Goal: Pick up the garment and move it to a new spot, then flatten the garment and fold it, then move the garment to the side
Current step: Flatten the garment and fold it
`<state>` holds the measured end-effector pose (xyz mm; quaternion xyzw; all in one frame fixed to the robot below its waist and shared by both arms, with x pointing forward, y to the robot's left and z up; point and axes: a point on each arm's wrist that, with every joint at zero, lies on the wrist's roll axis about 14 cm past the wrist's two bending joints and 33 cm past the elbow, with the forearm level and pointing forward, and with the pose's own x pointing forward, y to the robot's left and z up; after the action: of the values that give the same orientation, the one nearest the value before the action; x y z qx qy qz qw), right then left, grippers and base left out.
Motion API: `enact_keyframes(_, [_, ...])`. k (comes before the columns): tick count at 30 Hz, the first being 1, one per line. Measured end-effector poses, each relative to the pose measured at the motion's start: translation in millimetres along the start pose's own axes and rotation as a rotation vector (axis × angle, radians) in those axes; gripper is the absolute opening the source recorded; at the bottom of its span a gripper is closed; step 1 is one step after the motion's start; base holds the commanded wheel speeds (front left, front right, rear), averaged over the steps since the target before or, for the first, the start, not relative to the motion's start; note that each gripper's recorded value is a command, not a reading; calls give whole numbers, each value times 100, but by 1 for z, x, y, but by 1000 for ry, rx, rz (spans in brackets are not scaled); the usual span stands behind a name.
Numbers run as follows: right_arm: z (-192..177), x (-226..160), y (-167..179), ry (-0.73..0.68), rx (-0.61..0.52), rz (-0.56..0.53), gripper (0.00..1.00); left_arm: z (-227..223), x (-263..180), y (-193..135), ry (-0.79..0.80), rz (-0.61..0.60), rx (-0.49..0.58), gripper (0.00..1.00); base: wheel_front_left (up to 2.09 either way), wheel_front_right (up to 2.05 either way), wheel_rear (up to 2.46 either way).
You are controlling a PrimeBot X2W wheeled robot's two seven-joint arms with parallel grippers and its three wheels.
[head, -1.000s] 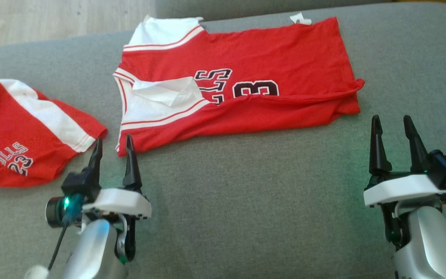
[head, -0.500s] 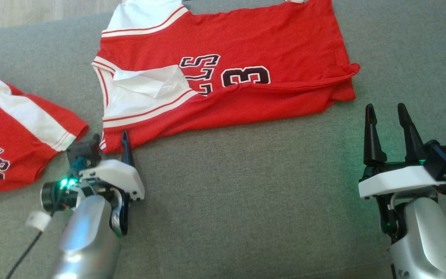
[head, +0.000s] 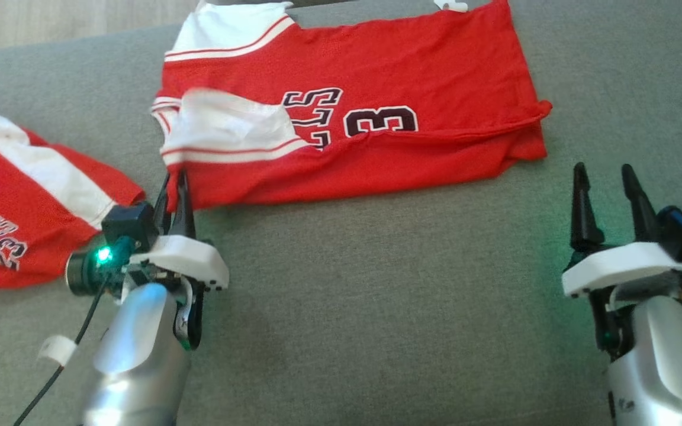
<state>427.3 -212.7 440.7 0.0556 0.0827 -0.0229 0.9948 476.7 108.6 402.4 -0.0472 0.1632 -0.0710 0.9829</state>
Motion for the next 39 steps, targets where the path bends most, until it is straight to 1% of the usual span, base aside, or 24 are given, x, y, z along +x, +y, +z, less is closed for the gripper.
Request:
enact_keyframes(3, [-6, 6, -7, 48, 19, -26, 100, 26, -3, -1, -106, -7, -8, 0, 0, 0, 0])
enact_keyframes(5, [-12, 10, -10, 86, 55, -41, 100, 42, -6, -3, -164, -17, -12, 0, 0, 0, 0])
enact_keyframes(7, [-24, 18, -11, 160, 100, -56, 100, 53, -12, -6, -212, -33, -5, 0, 0, 0, 0])
enact_keyframes(12, [-39, 37, 5, 257, 160, -31, 100, 43, -21, -11, -200, -54, 0, 0, 0, 0, 0])
enact_keyframes(20, [-65, 55, 26, 391, 200, -3, 100, 37, -22, -15, -188, -74, 4, 0, 0, 0, 0])
enact_keyframes(23, [-63, 65, 33, 393, 210, 6, 100, 34, -22, -15, -180, -74, 6, 0, 0, 0, 0])
enact_keyframes(28, [-63, 74, 42, 388, 191, 24, 100, 27, -22, -12, -163, -68, 7, 0, 0, 0, 0])
enact_keyframes(29, [-63, 74, 41, 384, 179, 23, 47, 26, -22, -12, -159, -68, 8, 0, 0, 0, 0])
enact_keyframes(30, [-63, 74, 40, 378, 165, 20, 0, 25, -22, -12, -156, -68, 8, 0, 0, 0, 0])
enact_keyframes(35, [-64, 67, 29, 365, 116, -4, 0, 26, -23, -13, -155, -67, 15, 0, 0, 0, 0])
enact_keyframes(39, [-54, 62, 16, 332, 99, -35, 0, 31, -25, -14, -166, -67, 21, 0, 0, 0, 0])
